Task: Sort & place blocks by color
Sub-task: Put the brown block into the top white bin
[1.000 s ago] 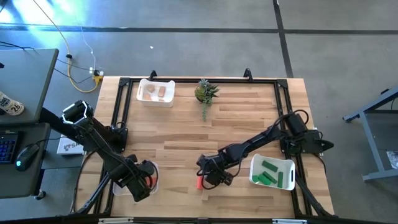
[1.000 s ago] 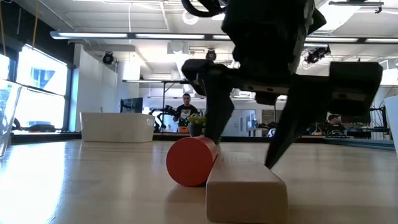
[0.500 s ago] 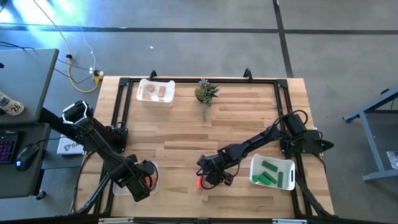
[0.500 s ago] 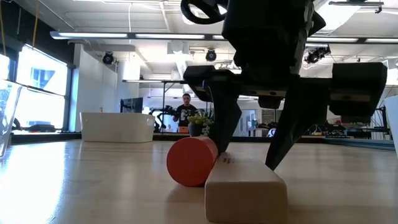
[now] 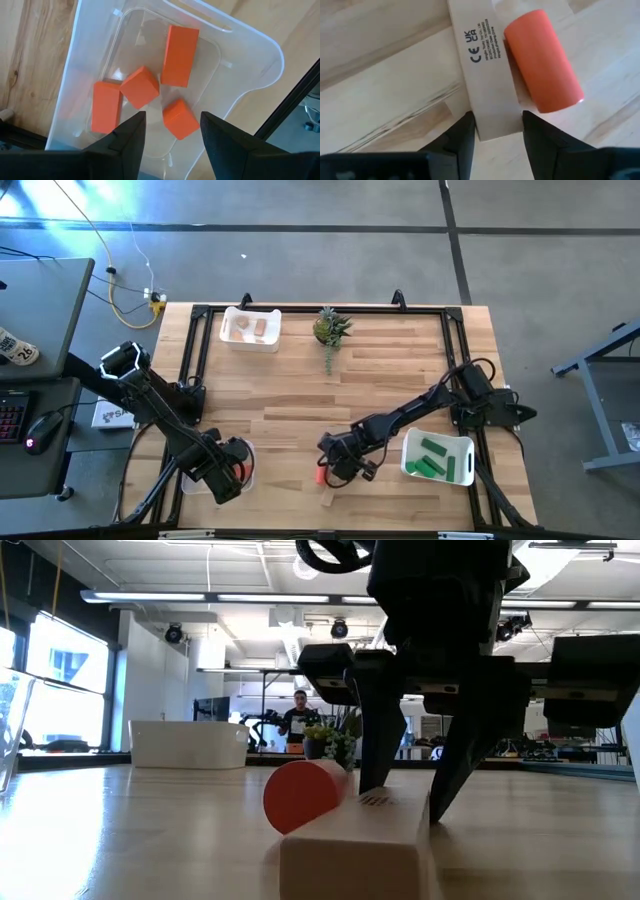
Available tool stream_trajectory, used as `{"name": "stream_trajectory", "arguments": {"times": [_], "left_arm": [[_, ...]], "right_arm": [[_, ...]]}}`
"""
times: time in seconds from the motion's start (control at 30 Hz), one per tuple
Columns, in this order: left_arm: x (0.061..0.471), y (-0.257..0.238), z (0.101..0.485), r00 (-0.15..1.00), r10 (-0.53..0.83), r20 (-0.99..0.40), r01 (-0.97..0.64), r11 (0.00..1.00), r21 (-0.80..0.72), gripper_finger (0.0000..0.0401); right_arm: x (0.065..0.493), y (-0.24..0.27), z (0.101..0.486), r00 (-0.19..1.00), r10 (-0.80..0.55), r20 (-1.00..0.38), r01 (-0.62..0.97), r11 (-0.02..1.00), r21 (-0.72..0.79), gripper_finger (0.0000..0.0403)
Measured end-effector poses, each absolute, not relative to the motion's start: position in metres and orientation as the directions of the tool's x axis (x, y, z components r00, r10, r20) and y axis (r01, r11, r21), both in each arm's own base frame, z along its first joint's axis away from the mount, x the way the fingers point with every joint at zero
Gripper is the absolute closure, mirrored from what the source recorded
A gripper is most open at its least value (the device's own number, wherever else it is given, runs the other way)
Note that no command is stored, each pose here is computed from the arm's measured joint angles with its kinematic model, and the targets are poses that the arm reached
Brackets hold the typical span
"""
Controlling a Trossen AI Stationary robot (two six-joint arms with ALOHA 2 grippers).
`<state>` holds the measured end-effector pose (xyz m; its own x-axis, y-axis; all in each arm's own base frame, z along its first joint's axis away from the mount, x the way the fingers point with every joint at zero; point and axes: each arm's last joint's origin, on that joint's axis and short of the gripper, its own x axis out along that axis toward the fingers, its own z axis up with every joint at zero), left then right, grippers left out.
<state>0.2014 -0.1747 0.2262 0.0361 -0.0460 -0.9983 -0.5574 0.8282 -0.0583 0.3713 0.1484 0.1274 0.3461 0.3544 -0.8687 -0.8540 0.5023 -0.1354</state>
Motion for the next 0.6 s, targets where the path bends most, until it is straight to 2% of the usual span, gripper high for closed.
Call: {"name": "stream_trajectory", "arguments": {"times": [0.2,0.6], "left_arm": [[0.201,-0.175,0.226,0.036,-0.046,-0.998,-0.557,0.828,-0.059,0.0227],[0.201,-0.175,0.226,0.036,-0.046,-0.998,-0.557,0.828,-0.058,0.0227]], "right_arm": [[0.367,0.157,0.127,0.336,0.354,-0.873,-0.874,0.462,-0.149,0.0274],[0.364,0.165,0.127,0.349,0.317,-0.882,-0.848,0.507,-0.154,0.0302]]}}
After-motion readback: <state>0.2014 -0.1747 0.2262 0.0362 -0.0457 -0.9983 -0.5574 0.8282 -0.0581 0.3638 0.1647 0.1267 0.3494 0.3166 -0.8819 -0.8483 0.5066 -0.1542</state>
